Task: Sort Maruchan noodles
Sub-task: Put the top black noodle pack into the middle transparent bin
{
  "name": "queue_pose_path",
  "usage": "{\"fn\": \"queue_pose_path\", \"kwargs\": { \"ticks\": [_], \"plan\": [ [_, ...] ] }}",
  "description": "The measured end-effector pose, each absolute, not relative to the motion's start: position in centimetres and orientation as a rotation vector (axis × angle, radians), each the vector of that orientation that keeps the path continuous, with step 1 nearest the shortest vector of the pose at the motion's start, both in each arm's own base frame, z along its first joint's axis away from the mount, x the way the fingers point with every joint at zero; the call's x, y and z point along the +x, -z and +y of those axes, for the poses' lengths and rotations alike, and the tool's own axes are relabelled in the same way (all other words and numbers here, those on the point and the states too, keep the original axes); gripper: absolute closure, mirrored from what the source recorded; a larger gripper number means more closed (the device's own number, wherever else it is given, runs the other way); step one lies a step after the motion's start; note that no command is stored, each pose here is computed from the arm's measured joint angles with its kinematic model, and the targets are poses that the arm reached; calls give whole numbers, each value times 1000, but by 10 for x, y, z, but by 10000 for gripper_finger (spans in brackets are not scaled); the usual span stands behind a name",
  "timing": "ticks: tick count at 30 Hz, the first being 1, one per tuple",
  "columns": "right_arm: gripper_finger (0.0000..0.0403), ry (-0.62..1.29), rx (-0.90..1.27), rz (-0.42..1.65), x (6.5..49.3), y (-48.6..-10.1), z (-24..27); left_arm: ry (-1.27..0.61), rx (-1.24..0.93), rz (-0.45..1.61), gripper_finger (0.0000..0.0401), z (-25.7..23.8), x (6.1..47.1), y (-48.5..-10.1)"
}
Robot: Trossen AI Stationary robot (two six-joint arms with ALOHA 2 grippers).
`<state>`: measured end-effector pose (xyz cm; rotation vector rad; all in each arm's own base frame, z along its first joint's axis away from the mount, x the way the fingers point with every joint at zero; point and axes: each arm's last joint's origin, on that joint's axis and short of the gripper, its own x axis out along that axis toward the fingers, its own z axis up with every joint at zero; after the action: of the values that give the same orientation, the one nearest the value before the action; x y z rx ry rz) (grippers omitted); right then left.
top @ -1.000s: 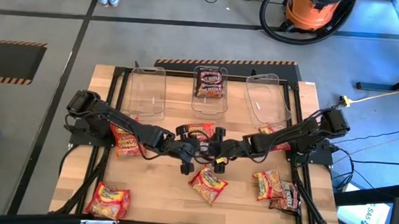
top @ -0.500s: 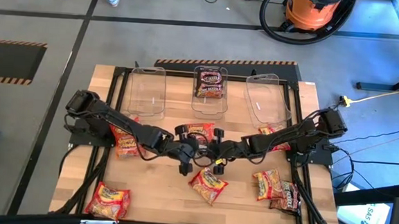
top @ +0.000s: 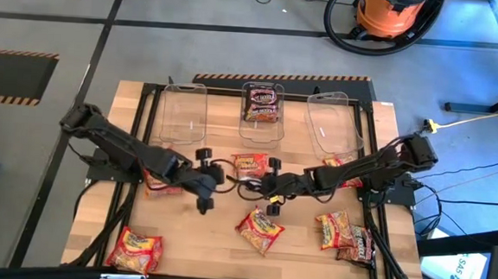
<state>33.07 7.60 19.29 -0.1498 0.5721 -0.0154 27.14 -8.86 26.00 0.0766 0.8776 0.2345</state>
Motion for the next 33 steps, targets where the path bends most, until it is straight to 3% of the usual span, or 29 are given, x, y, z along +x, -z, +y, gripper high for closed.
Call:
{"fn": "queue_pose_path", "kwargs": {
  "ticks": [10, 20, 26, 33],
  "plan": [
    [318, 123, -139, 556, 342, -271, 51, -118, -75, 571, 372, -102, 248, -197],
    [317, 297, -121, 645, 342, -352, -34, -113, -77, 565, 372, -98, 240, -179],
    [316, 276, -97, 633, 341, -372, -97, -139, -44, 560, 372, -90, 243, -179],
    [316, 213, -23, 809, 349, -362, -162, -180, -42, 566, 372, -79, 247, -179]
  ]
}}
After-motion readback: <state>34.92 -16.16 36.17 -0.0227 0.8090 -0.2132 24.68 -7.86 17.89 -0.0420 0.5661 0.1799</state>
